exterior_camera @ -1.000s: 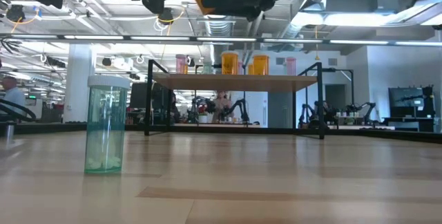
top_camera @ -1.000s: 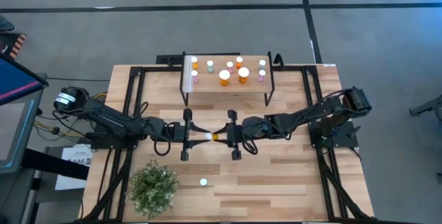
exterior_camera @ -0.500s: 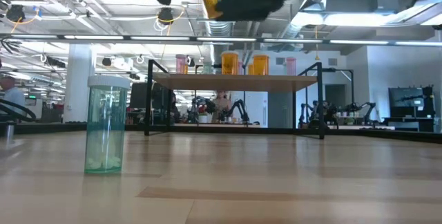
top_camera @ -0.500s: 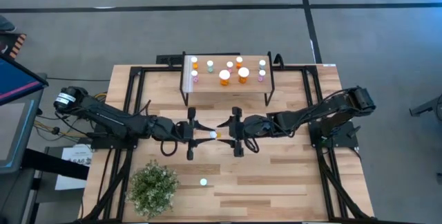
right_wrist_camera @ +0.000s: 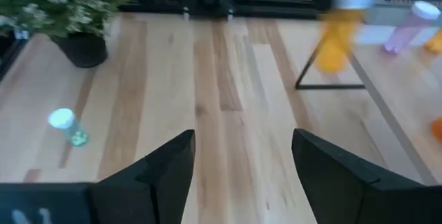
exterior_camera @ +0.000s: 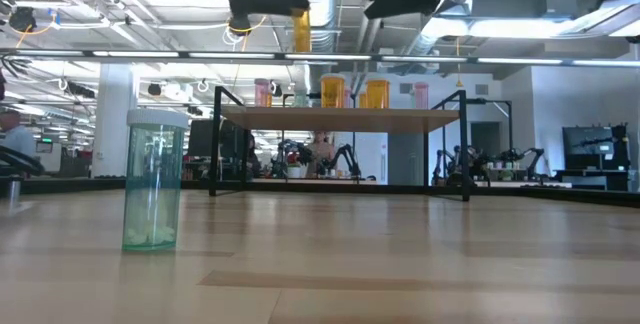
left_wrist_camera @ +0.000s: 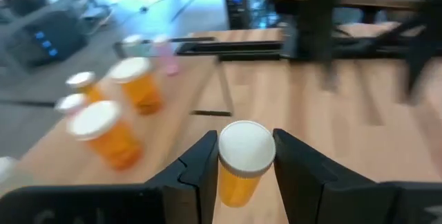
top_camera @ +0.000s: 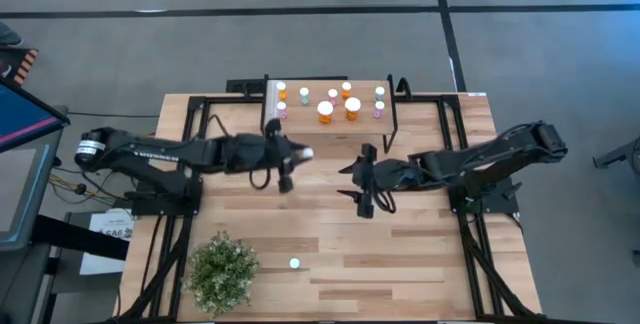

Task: Pick and place medicine bottles onto shelf by color
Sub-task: Put the light orange pill bottle on the shelf

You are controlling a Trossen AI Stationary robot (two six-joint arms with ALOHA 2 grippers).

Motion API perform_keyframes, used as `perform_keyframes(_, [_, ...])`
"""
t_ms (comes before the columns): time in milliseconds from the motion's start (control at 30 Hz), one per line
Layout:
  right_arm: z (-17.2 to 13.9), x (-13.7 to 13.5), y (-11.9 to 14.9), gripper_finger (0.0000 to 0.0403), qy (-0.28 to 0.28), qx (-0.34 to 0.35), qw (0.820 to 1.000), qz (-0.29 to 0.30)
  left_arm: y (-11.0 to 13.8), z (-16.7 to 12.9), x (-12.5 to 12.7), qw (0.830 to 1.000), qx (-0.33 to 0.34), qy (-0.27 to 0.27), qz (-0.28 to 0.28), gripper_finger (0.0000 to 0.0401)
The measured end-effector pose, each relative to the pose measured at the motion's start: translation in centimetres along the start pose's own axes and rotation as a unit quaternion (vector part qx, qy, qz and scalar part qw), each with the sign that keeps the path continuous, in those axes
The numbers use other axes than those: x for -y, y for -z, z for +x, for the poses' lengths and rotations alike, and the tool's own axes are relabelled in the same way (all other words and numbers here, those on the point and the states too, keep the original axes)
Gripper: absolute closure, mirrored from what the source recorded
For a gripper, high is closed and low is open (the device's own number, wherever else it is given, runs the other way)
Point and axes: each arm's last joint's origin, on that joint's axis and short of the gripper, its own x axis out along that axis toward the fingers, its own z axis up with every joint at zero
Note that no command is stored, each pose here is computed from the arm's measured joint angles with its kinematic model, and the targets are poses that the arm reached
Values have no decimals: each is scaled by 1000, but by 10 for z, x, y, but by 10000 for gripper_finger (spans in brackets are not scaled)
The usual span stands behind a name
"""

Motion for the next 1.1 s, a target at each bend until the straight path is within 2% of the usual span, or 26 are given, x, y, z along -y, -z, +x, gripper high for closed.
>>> perform_keyframes(233, [0, -9, 2, 138, -12, -1, 1000, -8, 1, 8, -44, 997, -13, -74, -36, 295])
perform_keyframes(400, [5, -10, 5, 138, -10, -10, 1000, -12, 13, 21, -69, 989, -40, -119, -79, 295])
perform_keyframes(533, [8, -10, 6, 139, -9, -14, 1000, -15, 22, 34, -78, 984, -54, -136, -106, 295])
perform_keyframes(800, [10, -7, 4, 139, -4, -7, 1000, -11, 35, 56, -89, 975, -52, -180, -120, 295])
perform_keyframes(1100, [10, -7, 4, 139, -4, -7, 1000, -12, 39, 58, -99, 968, -56, -206, -130, 283])
